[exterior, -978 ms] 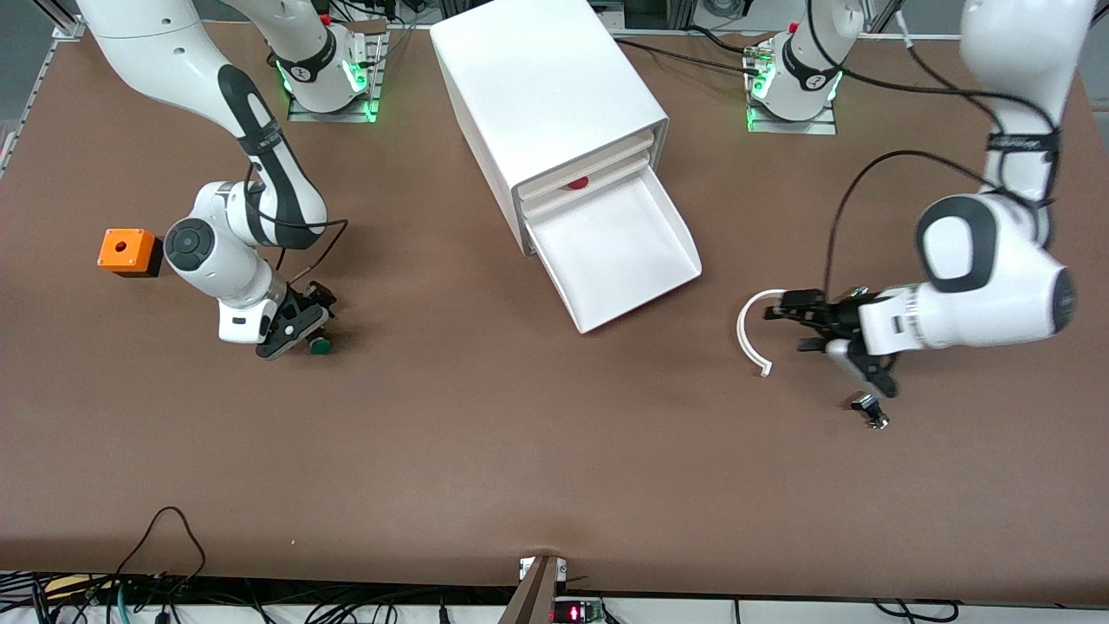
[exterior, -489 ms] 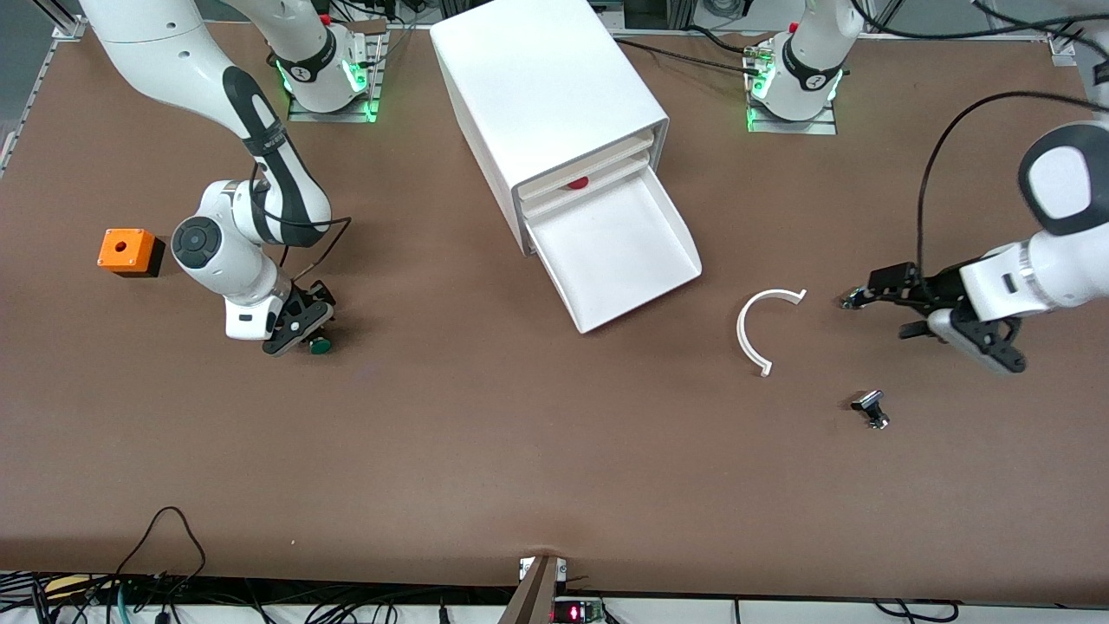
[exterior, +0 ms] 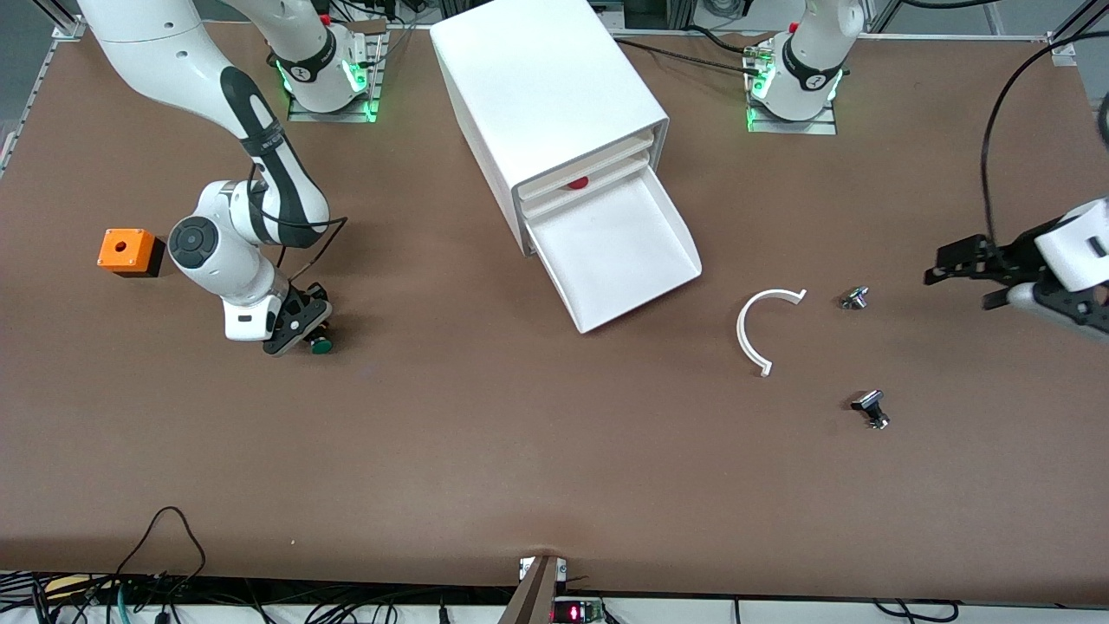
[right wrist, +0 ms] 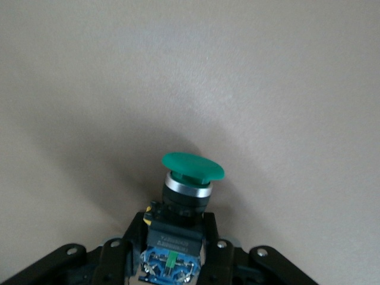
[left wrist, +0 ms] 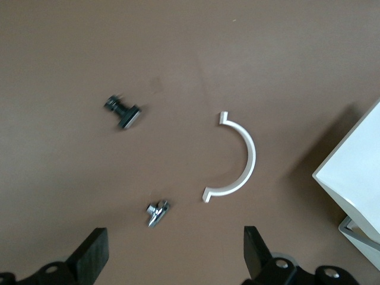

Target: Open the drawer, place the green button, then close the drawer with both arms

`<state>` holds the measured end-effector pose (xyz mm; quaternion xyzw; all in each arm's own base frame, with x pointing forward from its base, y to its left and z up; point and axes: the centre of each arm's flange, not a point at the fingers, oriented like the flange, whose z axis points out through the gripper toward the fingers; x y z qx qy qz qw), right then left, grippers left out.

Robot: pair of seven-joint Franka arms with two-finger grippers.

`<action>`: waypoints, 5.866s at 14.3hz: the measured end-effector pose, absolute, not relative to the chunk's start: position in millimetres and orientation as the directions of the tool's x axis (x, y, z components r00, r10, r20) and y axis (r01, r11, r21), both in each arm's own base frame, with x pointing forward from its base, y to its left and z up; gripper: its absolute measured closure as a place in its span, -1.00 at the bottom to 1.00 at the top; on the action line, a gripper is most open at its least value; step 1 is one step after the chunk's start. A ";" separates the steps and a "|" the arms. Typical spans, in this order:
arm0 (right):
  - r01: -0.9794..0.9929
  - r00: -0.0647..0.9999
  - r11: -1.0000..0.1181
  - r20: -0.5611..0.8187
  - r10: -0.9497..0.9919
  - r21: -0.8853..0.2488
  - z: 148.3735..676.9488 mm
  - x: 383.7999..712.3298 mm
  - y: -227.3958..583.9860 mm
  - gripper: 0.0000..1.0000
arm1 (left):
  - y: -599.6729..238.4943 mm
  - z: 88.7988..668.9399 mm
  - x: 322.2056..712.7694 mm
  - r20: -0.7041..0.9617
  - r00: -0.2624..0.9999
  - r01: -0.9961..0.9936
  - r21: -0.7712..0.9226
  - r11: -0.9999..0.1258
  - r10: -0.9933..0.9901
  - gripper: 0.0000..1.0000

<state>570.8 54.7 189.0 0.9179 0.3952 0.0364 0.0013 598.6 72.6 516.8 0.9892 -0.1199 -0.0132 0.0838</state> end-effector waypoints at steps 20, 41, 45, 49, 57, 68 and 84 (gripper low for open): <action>0.526 0.842 -0.840 -0.059 0.536 -0.132 481.7 640.6 215.7 0.15 | 10.7 591.6 573.2 -0.237 0.971 0.050 0.052 -0.997 0.036 -1.00; 0.294 0.955 -0.950 -0.007 0.296 -0.104 381.6 522.7 550.1 0.15 | 13.9 592.9 574.6 -0.227 0.973 0.056 0.051 -0.997 0.043 -1.00; 0.271 0.962 -0.956 0.028 0.270 -0.111 329.3 498.3 582.7 0.15 | 14.8 592.7 575.1 -0.225 0.973 0.057 0.051 -0.997 0.045 -1.00; 0.278 0.961 -0.955 0.023 0.277 -0.106 297.0 481.1 598.4 0.15 | 15.5 592.4 575.5 -0.224 0.974 0.059 0.050 -0.997 0.046 -1.00; 0.267 0.963 -0.955 0.057 0.262 -0.128 258.2 461.0 622.7 0.15 | 15.9 591.9 577.2 -0.216 0.975 0.059 0.050 -0.997 0.047 -1.00; 0.296 0.955 -0.954 -0.016 0.297 -0.047 347.7 527.8 553.5 -1.00 | -15.4 585.5 574.3 -0.194 0.981 0.030 0.046 -0.998 0.021 -1.00; 0.431 0.889 -0.897 -0.124 0.440 -0.097 527.2 642.3 198.2 -1.00 | -3.3 585.2 570.1 -0.194 0.979 0.067 0.038 -0.997 0.058 -1.00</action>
